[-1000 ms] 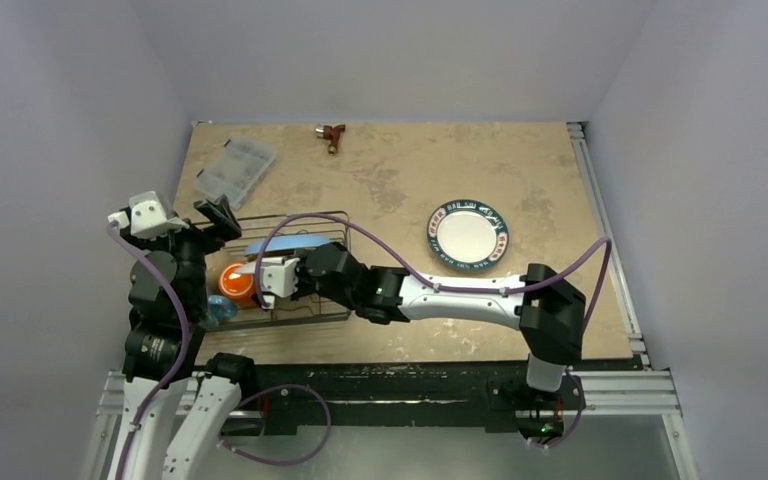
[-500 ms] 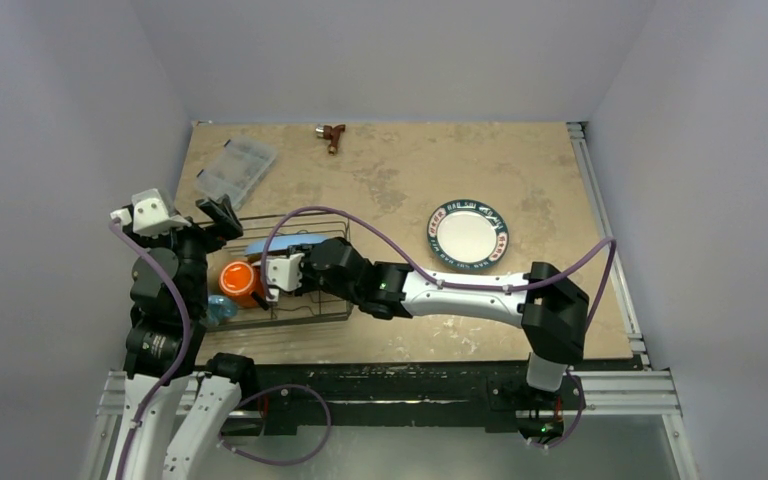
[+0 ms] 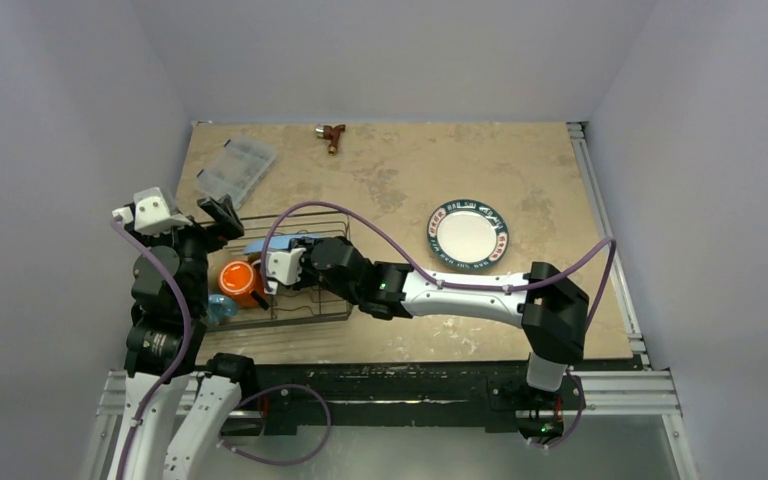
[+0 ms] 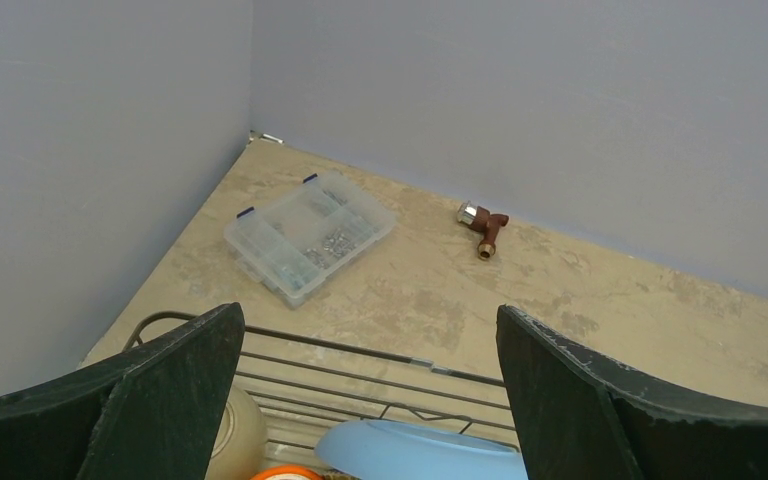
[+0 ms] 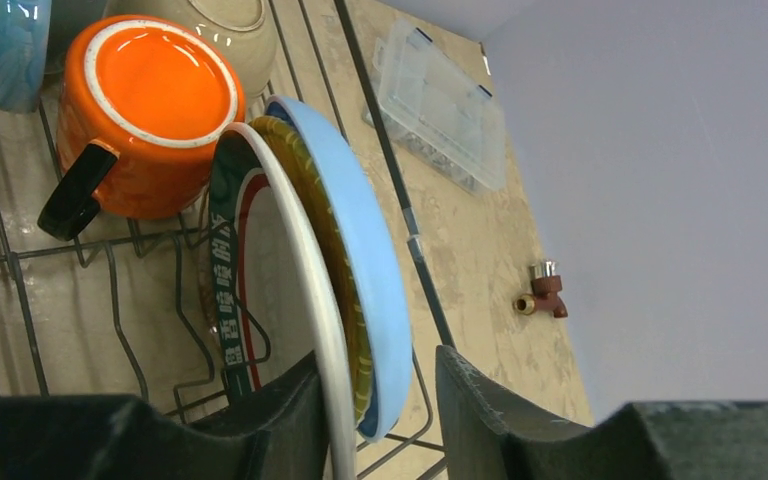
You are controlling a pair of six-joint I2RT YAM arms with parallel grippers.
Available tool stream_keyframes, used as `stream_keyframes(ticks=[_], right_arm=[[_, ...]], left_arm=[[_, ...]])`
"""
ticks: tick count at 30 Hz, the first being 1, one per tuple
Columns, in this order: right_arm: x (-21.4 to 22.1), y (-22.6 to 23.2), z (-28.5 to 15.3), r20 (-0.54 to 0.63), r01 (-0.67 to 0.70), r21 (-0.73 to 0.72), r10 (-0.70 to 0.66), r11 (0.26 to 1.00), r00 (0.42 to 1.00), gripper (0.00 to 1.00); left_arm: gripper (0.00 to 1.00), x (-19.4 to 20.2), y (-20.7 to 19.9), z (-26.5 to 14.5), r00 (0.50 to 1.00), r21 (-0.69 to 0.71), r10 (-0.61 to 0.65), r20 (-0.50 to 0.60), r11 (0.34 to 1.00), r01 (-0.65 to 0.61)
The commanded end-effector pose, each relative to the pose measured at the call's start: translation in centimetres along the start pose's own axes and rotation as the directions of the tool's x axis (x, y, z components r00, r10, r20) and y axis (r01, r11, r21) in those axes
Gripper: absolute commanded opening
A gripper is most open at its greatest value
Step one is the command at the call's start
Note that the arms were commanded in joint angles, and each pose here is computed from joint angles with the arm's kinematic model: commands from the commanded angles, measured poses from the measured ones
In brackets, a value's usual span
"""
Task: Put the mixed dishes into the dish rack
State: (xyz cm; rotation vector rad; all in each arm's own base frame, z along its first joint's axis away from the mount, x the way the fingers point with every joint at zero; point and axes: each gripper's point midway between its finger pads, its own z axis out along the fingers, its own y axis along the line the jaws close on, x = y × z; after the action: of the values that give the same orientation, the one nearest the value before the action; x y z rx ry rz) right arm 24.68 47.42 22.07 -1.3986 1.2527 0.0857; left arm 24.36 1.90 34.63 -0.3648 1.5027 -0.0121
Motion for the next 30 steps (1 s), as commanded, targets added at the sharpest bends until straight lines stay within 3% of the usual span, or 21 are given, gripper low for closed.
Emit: stream_keyframes(ticks=[1, 2, 4, 8, 18, 22, 26, 30], right_arm=[[-1.5, -0.8, -0.5, 0.046, -0.006, 0.001, 0.006, 1.000, 0.999, 0.30], [-1.1, -0.6, -0.3, 0.035, 0.016, -0.001, -0.016, 1.000, 0.999, 0.20], [-1.0, 0.0, 0.3, 0.035, 0.045, -0.026, -0.044, 0.999, 0.998, 0.10], [-1.7, 0.9, 1.2, 0.065, 0.091, -0.071, -0.087, 0.993, 0.994, 0.00], [-2.3, 3.4, 2.0, 0.189, 0.283, -0.154, -0.253, 0.947, 0.949, 0.00], [-2.2, 3.1, 3.2, 0.167, 0.287, -0.174, -0.259, 0.942, 0.951, 0.00], [-1.6, 2.7, 2.9, 0.144, 0.244, -0.148, -0.223, 0.959, 0.964, 0.31], [-1.2, 1.2, 2.2, 0.101, 0.168, -0.076, -0.160, 0.983, 0.982, 0.43]], left_arm=[[0.96, -1.2, -0.5, 0.1, 0.999, 0.016, -0.035, 0.028, 0.999, 0.035], [0.96, -1.2, -0.5, 0.1, 0.999, 0.018, -0.034, 0.025, 0.999, 0.034], [0.96, -1.1, -0.6, 0.2, 0.999, 0.019, -0.035, 0.021, 0.999, 0.035], [0.96, -1.0, -0.6, 0.2, 0.999, 0.018, -0.034, 0.018, 0.999, 0.033], [0.95, -0.9, -0.7, 0.4, 0.999, 0.020, -0.035, 0.010, 0.999, 0.034], [0.95, -0.8, -0.7, 0.5, 0.999, 0.018, -0.034, 0.004, 0.999, 0.034], [0.95, -0.8, -0.7, 0.5, 0.999, 0.019, -0.033, 0.003, 0.999, 0.033], [0.95, -0.8, -0.8, 0.6, 0.999, 0.023, -0.038, 0.000, 0.999, 0.038]])
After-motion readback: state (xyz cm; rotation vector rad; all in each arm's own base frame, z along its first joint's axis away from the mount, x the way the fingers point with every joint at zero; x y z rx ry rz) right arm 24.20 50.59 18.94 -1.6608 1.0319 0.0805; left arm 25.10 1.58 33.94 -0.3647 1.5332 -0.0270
